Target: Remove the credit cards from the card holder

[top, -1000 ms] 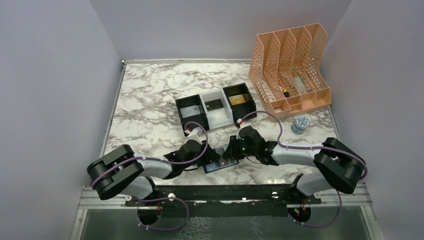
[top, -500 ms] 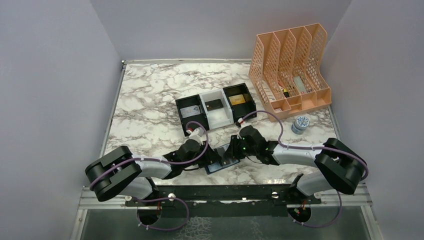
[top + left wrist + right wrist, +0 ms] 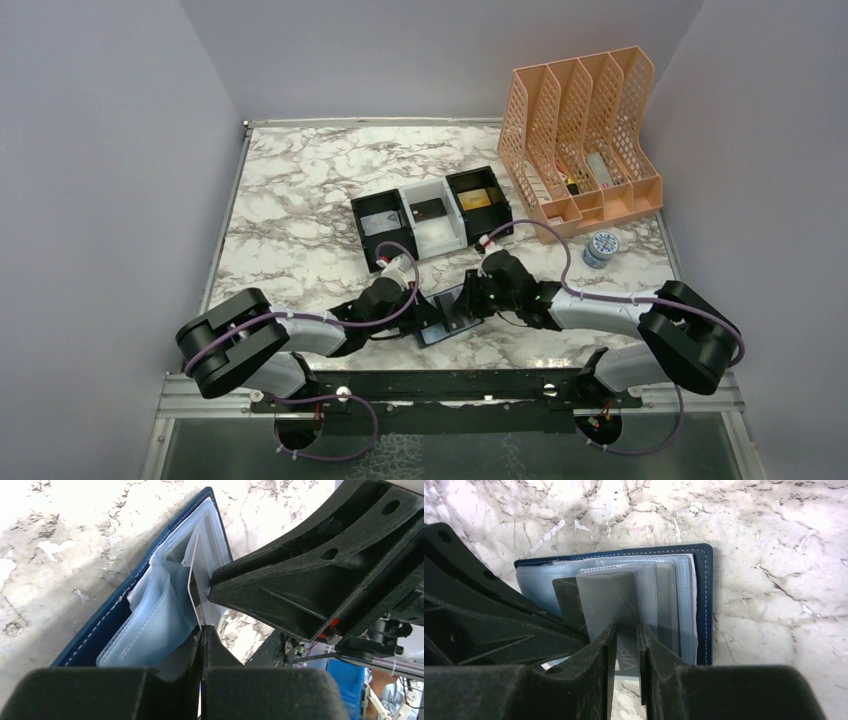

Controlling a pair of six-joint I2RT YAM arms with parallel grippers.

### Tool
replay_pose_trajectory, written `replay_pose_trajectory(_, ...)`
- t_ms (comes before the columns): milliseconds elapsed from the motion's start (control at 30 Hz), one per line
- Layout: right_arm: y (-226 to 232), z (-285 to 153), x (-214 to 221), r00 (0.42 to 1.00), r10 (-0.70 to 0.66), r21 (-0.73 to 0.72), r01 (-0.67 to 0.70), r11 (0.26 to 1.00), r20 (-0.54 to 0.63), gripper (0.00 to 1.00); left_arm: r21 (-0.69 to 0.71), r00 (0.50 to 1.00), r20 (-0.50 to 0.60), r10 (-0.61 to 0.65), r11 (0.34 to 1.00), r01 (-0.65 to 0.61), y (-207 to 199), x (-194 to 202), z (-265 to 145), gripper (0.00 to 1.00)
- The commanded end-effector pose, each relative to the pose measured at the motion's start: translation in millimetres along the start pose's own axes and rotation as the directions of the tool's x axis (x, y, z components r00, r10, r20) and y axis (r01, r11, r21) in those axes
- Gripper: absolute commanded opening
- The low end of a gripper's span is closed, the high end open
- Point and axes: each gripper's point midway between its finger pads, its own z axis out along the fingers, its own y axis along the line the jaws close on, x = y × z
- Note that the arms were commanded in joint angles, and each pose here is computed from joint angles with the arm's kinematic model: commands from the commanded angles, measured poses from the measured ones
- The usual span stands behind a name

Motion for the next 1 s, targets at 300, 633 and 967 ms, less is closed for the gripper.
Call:
replay_pose_trajectory(300,43,-52,6,0.982,-0.171,-0.305,0.188,0.934,0.080,0.24,0.050,0.992,0.088,-0.089,0.995,0.085,-13,-16,-3,0.00)
replay_pose_trajectory(633,65,-46,22,0.989,-0.143,-0.473,0.145,0.869,0.040,0.16,0.042,0.989,0.073,-0.127,0.991,0.124,-15,-15,4,0.00)
replay_pose_trajectory(967,60,-17,27,0.990,-0.140,-0.410,0.128,0.903,0.000,0.13,0.036,0.987,0.078,-0.141,0.990,0.139,-15,-17,7,0.00)
